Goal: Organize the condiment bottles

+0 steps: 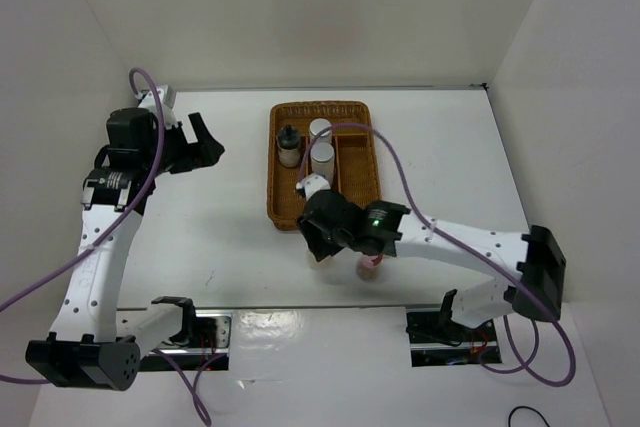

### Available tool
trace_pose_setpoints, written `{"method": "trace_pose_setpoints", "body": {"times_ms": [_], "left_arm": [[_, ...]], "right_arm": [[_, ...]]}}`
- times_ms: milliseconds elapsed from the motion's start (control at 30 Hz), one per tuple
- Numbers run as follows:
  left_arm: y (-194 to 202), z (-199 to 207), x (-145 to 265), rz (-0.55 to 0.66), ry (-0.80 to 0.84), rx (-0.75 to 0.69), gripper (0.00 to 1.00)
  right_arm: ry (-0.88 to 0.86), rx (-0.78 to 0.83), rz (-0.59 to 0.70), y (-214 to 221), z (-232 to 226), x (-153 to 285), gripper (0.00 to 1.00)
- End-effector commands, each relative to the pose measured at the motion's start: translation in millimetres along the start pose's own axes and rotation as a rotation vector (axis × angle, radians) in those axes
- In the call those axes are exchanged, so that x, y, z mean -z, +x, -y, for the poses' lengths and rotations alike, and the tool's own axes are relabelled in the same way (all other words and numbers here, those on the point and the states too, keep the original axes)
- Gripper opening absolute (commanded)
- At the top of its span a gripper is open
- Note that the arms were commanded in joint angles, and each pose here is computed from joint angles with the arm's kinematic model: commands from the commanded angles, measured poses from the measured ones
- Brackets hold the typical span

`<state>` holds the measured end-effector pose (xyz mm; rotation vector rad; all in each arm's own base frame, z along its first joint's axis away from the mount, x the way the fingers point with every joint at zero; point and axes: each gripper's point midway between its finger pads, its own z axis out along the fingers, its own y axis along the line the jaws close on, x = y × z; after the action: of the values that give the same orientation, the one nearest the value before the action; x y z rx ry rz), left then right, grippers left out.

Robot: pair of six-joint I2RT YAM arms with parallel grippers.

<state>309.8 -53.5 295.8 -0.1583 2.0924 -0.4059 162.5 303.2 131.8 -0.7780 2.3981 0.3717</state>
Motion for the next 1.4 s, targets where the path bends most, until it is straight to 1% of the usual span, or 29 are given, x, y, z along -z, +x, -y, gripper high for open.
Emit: {"method": "trace_pose_setpoints", "body": {"times_ms": [0, 33, 100, 133, 200, 233, 267, 333, 367, 433, 467, 500, 567, 600, 633, 700, 767, 800, 967, 1000, 1100, 1167, 1200, 1233, 1267, 1333, 1367], "left_arm": [[-11.8, 6.1, 7.2, 0.055, 0.031, -0.030, 1.00], [-11.8, 6.1, 7.2, 0.055, 0.031, -0.030, 1.00], [-8.6, 9.5, 8.6, 0.049, 0.051, -0.022, 1.00], [-3.2, 7.2, 6.0, 0.035, 0.047, -0.018, 1.00], [-1.9, 5.9, 6.1, 0.039, 0.049, -0.006, 1.00], [2.5, 4.1, 4.0, 0.028, 0.046, -0.003, 1.00], [2.6, 4.1, 4.0, 0.028, 0.046, -0.003, 1.00], [7.4, 3.9, 2.1, 0.014, 0.051, 0.000, 1.00], [7.5, 3.9, 2.1, 0.014, 0.051, 0.000, 1.00], [12.0, 4.3, 0.6, 0.000, 0.060, 0.002, 1.00], [10.2, 7.4, 0.5, 0.006, 0.075, 0.009, 1.00], [13.1, 6.0, -2.0, 0.002, 0.074, 0.010, 1.00], [19.9, 8.9, -5.2, -0.016, 0.100, 0.021, 1.00], [17.1, 10.1, -5.6, -0.005, 0.104, 0.029, 1.00], [22.2, 8.1, -7.8, -0.018, 0.100, 0.032, 1.00], [25.7, 6.8, -9.2, -0.026, 0.097, 0.035, 1.00], [27.2, 5.6, -12.1, -0.036, 0.094, 0.038, 1.00], [27.2, 5.6, -12.1, -0.036, 0.094, 0.038, 1.00], [29.2, 5.6, -25.3, -0.061, 0.109, 0.043, 1.00], [28.9, 4.7, -29.5, -0.070, 0.106, 0.046, 1.00], [24.7, -5.1, -35.3, -0.089, 0.079, 0.039, 1.00], [23.4, -8.9, -39.1, -0.096, 0.076, 0.039, 1.00], [19.1, -8.4, -39.2, -0.093, 0.087, 0.044, 1.00], [18.6, -7.2, -41.9, -0.101, 0.096, 0.046, 1.00], [18.0, -7.8, -41.3, -0.101, 0.102, 0.051, 1.00], [21.6, -10.6, -47.5, -0.128, 0.095, 0.061, 1.00], [20.8, -11.3, -50.7, -0.133, 0.093, 0.063, 1.00]], "right_arm": [[0.017, -0.093, 0.220, -70.3, 17.0, 69.9, 0.31], [0.052, -0.143, 0.244, -80.5, 38.7, 80.9, 0.31], [0.085, -0.193, 0.325, -105.7, 61.5, 101.3, 0.31], [0.130, -0.240, 0.369, -118.0, 87.1, 108.9, 0.31], [0.130, -0.291, 0.465, -139.8, 109.3, 127.4, 0.31], [0.186, -0.349, 0.501, -149.0, 142.4, 134.1, 0.31], [0.168, -0.375, 0.531, -157.5, 152.4, 137.0, 0.31], [0.187, -0.416, 0.564, -166.6, 180.9, 138.1, 0.30], [0.222, -0.458, 0.579, -171.5, 207.3, 134.0, 0.28], [0.261, -0.477, 0.572, -175.4, 227.4, 124.3, 0.28], [0.269, -0.483, 0.566, -179.1, 232.7, 120.3, 0.28], [0.272, -0.485, 0.549, -185.0, 237.7, 103.1, 0.28], [0.271, -0.485, 0.550, -196.1, 241.9, 92.7, 0.28], [0.264, -0.484, 0.534, -200.2, 244.8, 75.6, 0.28], [0.264, -0.484, 0.540, -206.0, 246.7, 71.3, 0.28], [0.282, -0.480, 0.510, -207.9, 255.4, 46.0, 0.28], [0.300, -0.460, 0.488, -211.4, 261.9, 32.9, 0.28], [0.306, -0.452, 0.457, -211.7, 266.3, 15.5, 0.28], [0.335, -0.451, 0.402, -215.0, 280.2, -24.3, 0.28], [0.322, -0.450, 0.391, -217.3, 280.3, -34.0, 0.29], [0.322, -0.450, 0.393, -224.6, 283.5, -42.7, 0.32], [0.356, -0.446, 0.347, -215.5, 291.0, -58.3, 0.33], [0.355, -0.446, 0.356, -221.1, 292.2, -59.4, 0.33], [0.360, -0.439, 0.316, -212.7, 293.8, -70.8, 0.33], [0.359, -0.438, 0.322, -216.7, 294.8, -72.4, 0.33], [0.372, -0.441, 0.286, -207.8, 298.0, -85.5, 0.33], [0.372, -0.429, 0.294, -211.7, 298.6, -83.0, 0.34]]}}
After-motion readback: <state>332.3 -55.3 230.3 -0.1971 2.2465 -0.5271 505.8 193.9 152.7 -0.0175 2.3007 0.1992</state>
